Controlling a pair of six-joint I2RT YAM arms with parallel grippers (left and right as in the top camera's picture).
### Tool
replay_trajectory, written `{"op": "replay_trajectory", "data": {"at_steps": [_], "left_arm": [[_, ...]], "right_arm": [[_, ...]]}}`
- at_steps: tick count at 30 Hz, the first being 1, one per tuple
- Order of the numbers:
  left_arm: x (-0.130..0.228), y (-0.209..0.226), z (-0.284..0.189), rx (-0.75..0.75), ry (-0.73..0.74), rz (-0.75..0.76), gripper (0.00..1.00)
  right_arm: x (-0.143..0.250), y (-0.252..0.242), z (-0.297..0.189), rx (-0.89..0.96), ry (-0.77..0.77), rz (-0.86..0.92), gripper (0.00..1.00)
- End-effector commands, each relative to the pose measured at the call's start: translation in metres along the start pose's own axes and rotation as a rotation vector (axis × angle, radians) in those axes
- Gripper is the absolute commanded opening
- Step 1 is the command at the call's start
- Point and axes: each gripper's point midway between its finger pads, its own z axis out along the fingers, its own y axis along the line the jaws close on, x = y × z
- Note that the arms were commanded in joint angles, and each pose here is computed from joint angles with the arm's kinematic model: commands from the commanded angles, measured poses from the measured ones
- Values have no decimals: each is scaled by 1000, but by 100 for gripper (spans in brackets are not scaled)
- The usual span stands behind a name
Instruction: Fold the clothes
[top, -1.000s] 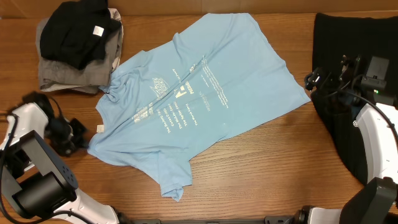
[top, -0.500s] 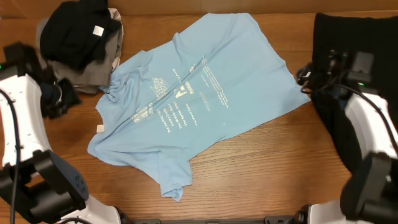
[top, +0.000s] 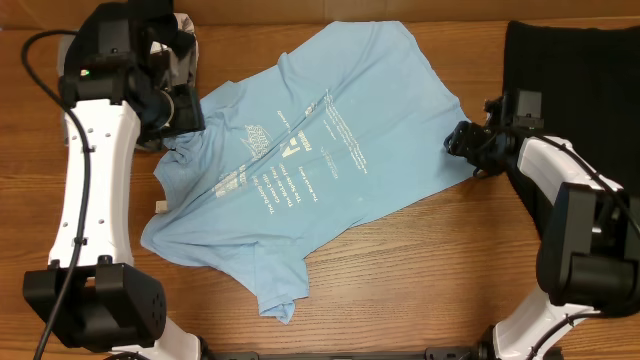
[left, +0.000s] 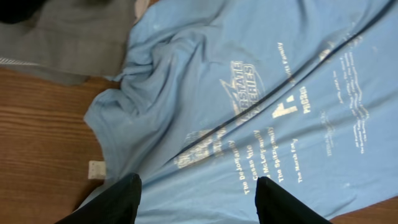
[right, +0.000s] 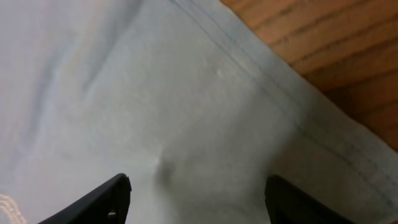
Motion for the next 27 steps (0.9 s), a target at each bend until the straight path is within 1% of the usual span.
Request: {"op": "replay_trajectory", "data": {"at_steps": [1,3,5,10,11,15,20,23,25,27], "left_arm": [[-4,-20,-6,24,-31,53,63],[-4,-27,-3,31,-31,70,63],[-4,-33,0,37,-30,85,63],[0,-49,14,48,-2,121,64],[2,-55,20,51,11,135,64],[7,-67,37,55,48,163,64],[15,-79,52,59,87,194,65],[18,-85,59,60,102,208,67],[17,-86,64,61,101,212,68],[13,-87,70,64,89,212,70]], "right_arm": [[6,-31,8,99,45,76,72],[15,-50,9,146,81,121,73],[20,-73,6,193,103,209,73],[28,-128,-15,246,127,404,74],[31,-146,-23,259,133,458,77],[44,-193,-45,289,141,617,83],[62,-240,-70,306,129,825,88],[69,-252,-80,272,128,900,88],[61,-243,-80,178,113,871,90],[46,-227,-84,83,83,792,100]]}}
